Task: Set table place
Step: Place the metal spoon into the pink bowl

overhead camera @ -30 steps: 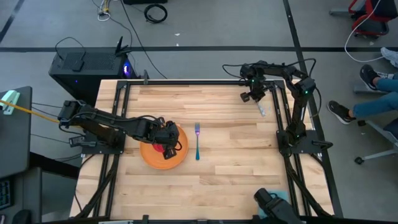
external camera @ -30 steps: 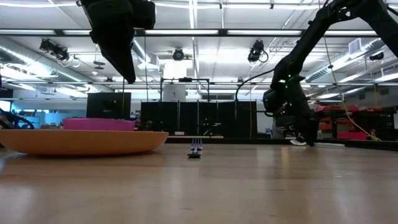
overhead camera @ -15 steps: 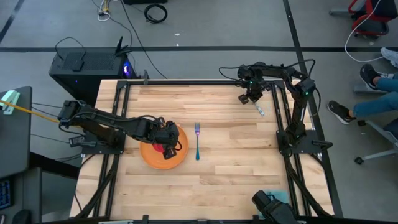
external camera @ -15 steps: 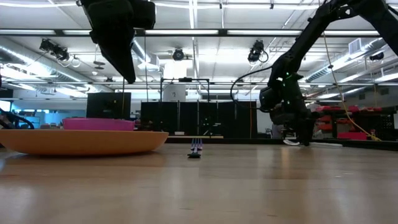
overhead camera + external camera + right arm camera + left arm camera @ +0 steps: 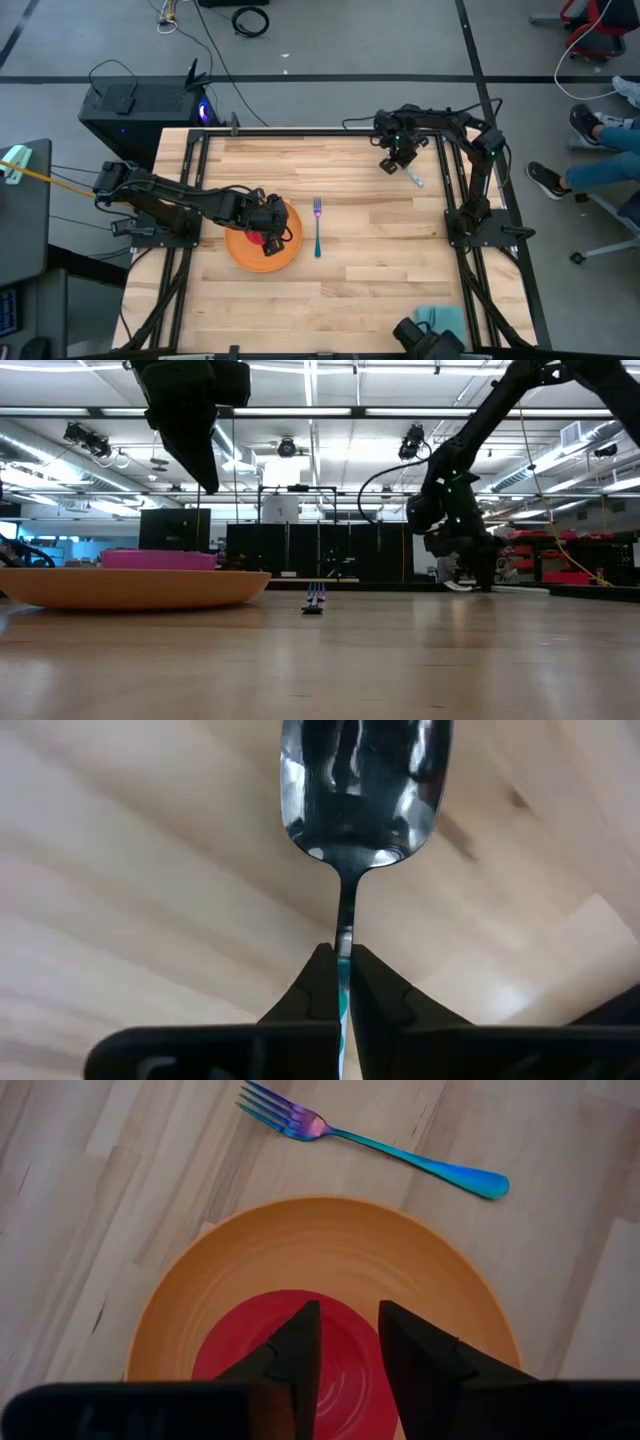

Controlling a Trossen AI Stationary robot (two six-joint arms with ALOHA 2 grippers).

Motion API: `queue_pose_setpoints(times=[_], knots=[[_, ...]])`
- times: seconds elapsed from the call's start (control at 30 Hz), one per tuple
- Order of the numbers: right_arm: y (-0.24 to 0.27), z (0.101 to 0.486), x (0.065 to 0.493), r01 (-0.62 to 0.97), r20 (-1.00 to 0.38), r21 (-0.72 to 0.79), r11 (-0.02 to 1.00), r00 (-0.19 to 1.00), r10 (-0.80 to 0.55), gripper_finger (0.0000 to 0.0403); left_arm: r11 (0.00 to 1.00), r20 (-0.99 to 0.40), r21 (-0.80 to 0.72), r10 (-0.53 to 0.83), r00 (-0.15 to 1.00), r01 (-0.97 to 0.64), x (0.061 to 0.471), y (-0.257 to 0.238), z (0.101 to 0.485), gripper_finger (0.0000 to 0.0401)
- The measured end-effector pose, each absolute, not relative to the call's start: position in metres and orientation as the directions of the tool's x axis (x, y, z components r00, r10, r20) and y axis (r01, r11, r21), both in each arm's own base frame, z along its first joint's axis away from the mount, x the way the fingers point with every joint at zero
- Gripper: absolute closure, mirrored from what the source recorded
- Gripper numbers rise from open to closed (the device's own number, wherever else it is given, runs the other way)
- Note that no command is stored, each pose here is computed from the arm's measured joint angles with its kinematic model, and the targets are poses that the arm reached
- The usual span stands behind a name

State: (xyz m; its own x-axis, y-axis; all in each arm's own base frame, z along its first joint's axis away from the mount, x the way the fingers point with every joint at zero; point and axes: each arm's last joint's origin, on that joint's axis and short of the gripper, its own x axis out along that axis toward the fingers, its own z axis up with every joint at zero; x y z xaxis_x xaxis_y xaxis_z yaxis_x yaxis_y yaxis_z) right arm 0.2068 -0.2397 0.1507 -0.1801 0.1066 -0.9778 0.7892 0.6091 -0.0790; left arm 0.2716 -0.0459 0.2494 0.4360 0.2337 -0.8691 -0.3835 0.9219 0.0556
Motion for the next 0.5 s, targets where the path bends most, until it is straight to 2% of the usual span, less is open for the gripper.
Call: queue_pose_setpoints(times=[0.27, 0.5], knots=[[-0.213, 0.189, 0.223, 0.735, -0.995, -0.075, 0.673, -0.096, -0.007, 0.0394, 0.914, -0.869, 0.045, 0.235, 0.436, -0.404, 0.272, -0.046, 0.249, 0.0286], [-0.181, 0.231, 0.239, 0.67, -0.986, -0.056, 0.74, 0.079, -0.146, 0.0394, 0.895, -0.833, 0.082, 0.303, 0.463, -0.439, 0.274, -0.044, 0.251, 0.0289]])
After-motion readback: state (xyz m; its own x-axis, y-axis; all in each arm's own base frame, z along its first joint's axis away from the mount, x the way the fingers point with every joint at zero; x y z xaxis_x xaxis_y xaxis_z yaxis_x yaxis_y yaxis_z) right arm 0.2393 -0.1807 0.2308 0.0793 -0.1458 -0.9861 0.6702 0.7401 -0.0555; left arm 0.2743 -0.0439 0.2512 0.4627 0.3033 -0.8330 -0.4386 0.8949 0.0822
